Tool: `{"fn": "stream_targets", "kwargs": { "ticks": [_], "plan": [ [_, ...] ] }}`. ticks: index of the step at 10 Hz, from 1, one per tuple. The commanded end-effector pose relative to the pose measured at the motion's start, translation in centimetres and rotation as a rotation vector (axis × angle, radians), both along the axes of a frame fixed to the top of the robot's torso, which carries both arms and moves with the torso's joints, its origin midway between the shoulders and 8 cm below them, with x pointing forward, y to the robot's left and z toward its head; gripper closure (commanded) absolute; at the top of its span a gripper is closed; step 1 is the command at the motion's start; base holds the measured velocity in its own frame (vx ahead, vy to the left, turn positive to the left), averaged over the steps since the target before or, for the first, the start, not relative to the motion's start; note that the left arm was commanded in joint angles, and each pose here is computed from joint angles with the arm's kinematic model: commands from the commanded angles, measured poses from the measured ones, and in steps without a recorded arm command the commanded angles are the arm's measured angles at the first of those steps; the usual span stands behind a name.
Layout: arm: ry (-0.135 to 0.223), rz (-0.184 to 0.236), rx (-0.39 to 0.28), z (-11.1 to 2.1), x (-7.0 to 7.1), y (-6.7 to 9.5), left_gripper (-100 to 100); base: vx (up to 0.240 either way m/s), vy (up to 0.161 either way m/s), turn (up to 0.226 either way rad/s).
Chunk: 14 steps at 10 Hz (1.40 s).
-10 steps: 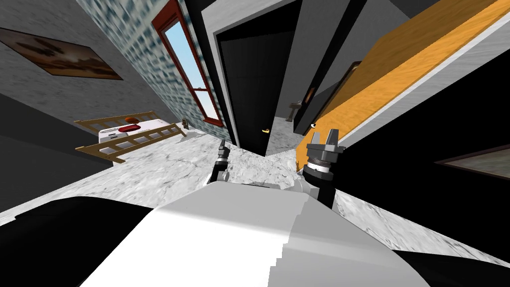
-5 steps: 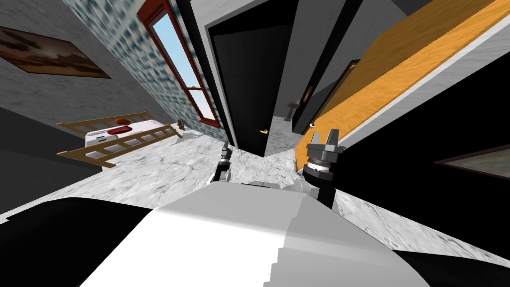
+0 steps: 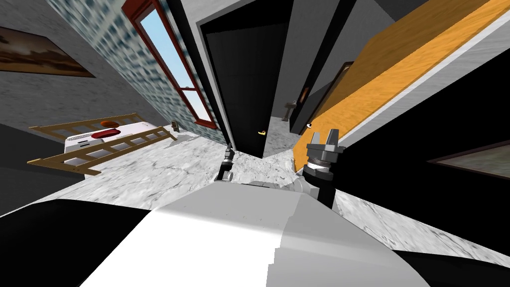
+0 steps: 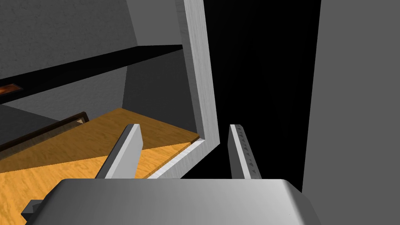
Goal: Push the door open
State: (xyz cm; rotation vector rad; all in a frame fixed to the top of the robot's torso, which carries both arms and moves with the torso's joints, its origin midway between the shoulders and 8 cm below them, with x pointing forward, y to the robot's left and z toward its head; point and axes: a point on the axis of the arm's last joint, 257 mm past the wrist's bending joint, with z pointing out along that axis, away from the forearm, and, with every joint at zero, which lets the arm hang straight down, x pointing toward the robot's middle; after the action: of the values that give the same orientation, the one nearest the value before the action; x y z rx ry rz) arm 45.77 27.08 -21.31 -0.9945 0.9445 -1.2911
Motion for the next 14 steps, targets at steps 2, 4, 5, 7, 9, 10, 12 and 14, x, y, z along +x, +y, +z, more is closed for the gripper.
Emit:
{"fn": "stream_targets", "kwargs": {
  "ticks": [2, 4, 5, 7, 9, 10, 12, 14],
  "plan": [
    [0.021, -0.008, 0.000, -1.4, 0.5, -0.3, -100, 0.063, -0.015, -0.026],
    [0.043, -0.019, 0.000, -2.9, 1.0, -0.9, -100, 0.079, -0.022, -0.070],
    [0.053, -0.025, 0.000, -3.6, 1.3, -1.2, -100, 0.107, -0.009, -0.071],
    [0.072, -0.036, 0.000, -4.9, 1.8, -1.8, -100, 0.107, 0.002, -0.062],
    [0.093, -0.047, 0.001, -6.2, 2.2, -2.4, -100, 0.112, -0.012, -0.059],
    [0.099, -0.052, 0.001, -6.6, 2.4, -2.8, -100, 0.089, -0.013, -0.067],
    [0.124, -0.063, 0.002, -8.1, 2.7, -3.4, -100, 0.095, 0.005, -0.068],
    [0.148, -0.073, 0.002, -9.4, 2.9, -4.1, -100, 0.115, -0.008, -0.062]
  ]
}}
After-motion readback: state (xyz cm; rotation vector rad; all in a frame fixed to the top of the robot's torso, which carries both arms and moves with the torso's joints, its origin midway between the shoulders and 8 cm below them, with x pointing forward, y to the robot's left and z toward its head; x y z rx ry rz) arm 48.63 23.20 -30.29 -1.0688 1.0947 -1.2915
